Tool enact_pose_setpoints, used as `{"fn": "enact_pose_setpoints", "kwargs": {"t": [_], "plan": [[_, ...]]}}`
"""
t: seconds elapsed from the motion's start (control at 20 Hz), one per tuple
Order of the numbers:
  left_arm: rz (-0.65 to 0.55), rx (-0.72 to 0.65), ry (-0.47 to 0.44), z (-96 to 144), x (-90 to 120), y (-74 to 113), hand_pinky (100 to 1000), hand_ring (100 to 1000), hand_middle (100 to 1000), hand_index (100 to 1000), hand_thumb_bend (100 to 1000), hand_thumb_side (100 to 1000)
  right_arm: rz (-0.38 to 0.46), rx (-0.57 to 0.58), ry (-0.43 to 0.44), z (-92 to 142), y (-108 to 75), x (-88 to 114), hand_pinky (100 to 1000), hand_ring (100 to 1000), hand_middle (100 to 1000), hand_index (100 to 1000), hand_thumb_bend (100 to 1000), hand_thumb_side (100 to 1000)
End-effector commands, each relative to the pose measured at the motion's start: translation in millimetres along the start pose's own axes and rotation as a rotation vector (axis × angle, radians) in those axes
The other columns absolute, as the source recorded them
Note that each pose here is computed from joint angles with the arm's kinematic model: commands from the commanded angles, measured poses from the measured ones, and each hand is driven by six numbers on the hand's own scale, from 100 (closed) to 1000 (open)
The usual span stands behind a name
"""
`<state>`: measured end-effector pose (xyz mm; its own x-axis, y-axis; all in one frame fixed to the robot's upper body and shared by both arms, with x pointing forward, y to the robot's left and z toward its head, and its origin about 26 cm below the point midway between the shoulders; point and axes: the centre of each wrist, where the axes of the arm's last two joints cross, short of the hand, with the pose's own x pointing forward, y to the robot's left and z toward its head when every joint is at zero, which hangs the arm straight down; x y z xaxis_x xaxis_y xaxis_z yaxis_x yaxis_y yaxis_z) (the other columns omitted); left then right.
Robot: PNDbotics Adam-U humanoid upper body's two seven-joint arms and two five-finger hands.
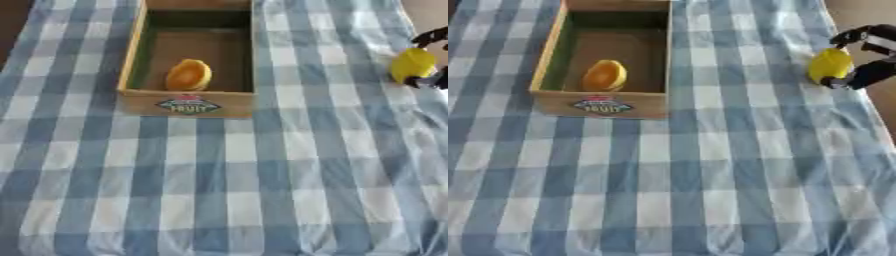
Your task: Pick up objects on the table and place them in the box.
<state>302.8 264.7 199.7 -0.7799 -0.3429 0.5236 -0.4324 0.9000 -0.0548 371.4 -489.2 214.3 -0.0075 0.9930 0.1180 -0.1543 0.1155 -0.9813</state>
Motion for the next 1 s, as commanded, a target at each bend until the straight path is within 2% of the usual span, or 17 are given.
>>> {"fn": "enact_pose_setpoints", "kwargs": {"t": [0.05,0.15,0.3,0.4,0.45,0.6,0.85,1.0], "plan": [[0.007,0.003,-0.022,-4,5,1.0,743,778,716,744,122,492,0.035,-0.012,0.04,2,-10.1,-9,878,961,824,926,463,340],[0.008,0.004,-0.021,-4,5,0.9,743,779,717,744,120,493,0.036,-0.002,0.057,1,-6.6,-12,870,943,770,913,444,309],[0.009,0.004,-0.02,-4,5,0.9,743,779,717,744,120,493,0.011,-0.011,0.059,1,-6.1,-12,860,915,701,874,311,192],[0.01,0.003,-0.021,-4,5,0.7,743,780,717,745,120,494,-0.009,-0.025,0.055,2,-8.7,-10,835,861,608,798,142,100],[0.011,0.002,-0.021,-4,5,0.4,743,780,717,745,119,494,-0.02,-0.035,0.053,2,-10.3,-8,826,840,567,757,100,100],[0.011,-0.002,-0.02,-4,5,0.4,744,781,718,745,118,494,-0.062,-0.089,0.015,3,-19.1,2,809,808,501,671,100,100],[0.005,-0.005,-0.02,-4,5,1.2,744,782,719,745,120,496,-0.092,-0.153,-0.06,12,-42.3,21,800,799,495,659,100,100],[0.002,-0.009,-0.02,-4,5,1.6,745,784,721,746,122,495,-0.093,-0.155,-0.073,18,-55.6,27,798,801,523,686,100,100]]}}
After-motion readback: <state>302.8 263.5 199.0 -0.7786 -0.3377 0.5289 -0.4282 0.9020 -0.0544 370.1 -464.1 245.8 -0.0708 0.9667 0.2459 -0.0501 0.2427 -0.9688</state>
